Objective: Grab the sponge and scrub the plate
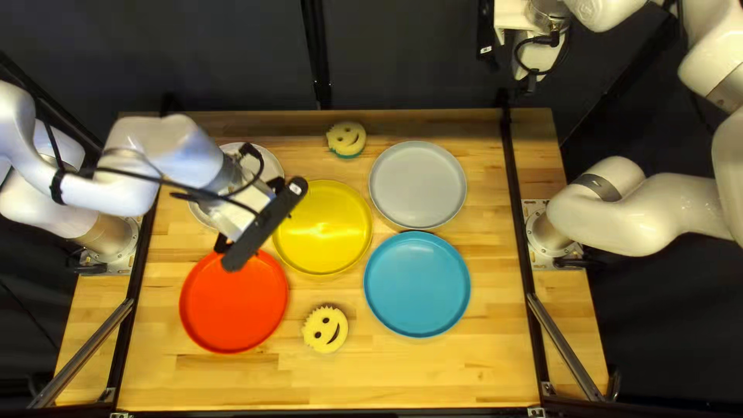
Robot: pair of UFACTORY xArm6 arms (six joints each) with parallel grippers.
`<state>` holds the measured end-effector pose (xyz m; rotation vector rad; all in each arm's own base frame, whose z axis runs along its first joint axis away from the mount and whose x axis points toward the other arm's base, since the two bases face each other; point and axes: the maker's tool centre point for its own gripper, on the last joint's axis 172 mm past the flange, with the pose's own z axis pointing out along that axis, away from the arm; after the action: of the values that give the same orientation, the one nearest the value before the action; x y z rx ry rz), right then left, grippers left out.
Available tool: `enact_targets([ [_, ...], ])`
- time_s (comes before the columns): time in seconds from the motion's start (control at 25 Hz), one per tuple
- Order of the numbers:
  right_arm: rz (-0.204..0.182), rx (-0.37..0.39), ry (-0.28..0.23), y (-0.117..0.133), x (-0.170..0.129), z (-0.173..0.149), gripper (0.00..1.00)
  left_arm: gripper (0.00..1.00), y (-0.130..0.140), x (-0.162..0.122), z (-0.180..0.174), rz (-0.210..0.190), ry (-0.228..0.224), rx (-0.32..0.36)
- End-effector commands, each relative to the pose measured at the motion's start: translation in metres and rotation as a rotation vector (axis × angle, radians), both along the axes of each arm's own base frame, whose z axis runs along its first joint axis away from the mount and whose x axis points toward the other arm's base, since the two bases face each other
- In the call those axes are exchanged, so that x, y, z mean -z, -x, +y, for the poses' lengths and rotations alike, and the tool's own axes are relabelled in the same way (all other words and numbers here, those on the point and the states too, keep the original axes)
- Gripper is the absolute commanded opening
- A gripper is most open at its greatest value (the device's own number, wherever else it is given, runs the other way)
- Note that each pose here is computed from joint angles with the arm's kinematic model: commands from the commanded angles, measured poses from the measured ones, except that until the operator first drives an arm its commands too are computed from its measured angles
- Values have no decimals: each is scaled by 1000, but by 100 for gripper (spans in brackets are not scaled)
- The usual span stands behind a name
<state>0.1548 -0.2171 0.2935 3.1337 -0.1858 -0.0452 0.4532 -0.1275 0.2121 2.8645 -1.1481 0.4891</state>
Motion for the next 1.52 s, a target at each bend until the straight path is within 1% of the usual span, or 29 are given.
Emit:
enact_targets([
  [0.04,0,0,0,0,0,0,100,100,-23,24,-51,-59,5,19],
  [0.16,0,0,0,0,0,0,100,100,-39,39,-76,-79,11,42],
  [0.52,0,0,0,0,0,0,100,100,-40,40,-77,-79,11,45],
  [0.56,0,0,0,0,0,0,100,100,-38,41,-77,-71,4,43],
  [0.6,0,0,0,0,0,0,100,100,-38,42,-80,-57,-11,43],
  [0.64,0,0,0,0,0,0,100,100,-40,47,-91,-34,-43,42],
  [0.76,0,0,0,0,0,0,100,100,-45,57,-116,8,-106,46],
  [0.84,0,0,0,0,0,0,100,100,-47,63,-135,29,-136,52],
  [0.96,0,0,0,0,0,0,100,100,-47,72,-156,46,-174,50],
  [1.08,0,0,0,0,0,0,100,100,-46,89,-165,41,-206,26],
  [1.24,0,0,0,0,0,0,100,100,-41,122,-160,7,-236,-27],
  [1.32,0,0,0,0,0,0,100,100,-42,134,-158,-9,-241,-45],
  [1.52,0,0,0,0,0,0,100,100,-40,147,-158,-26,-260,-60],
])
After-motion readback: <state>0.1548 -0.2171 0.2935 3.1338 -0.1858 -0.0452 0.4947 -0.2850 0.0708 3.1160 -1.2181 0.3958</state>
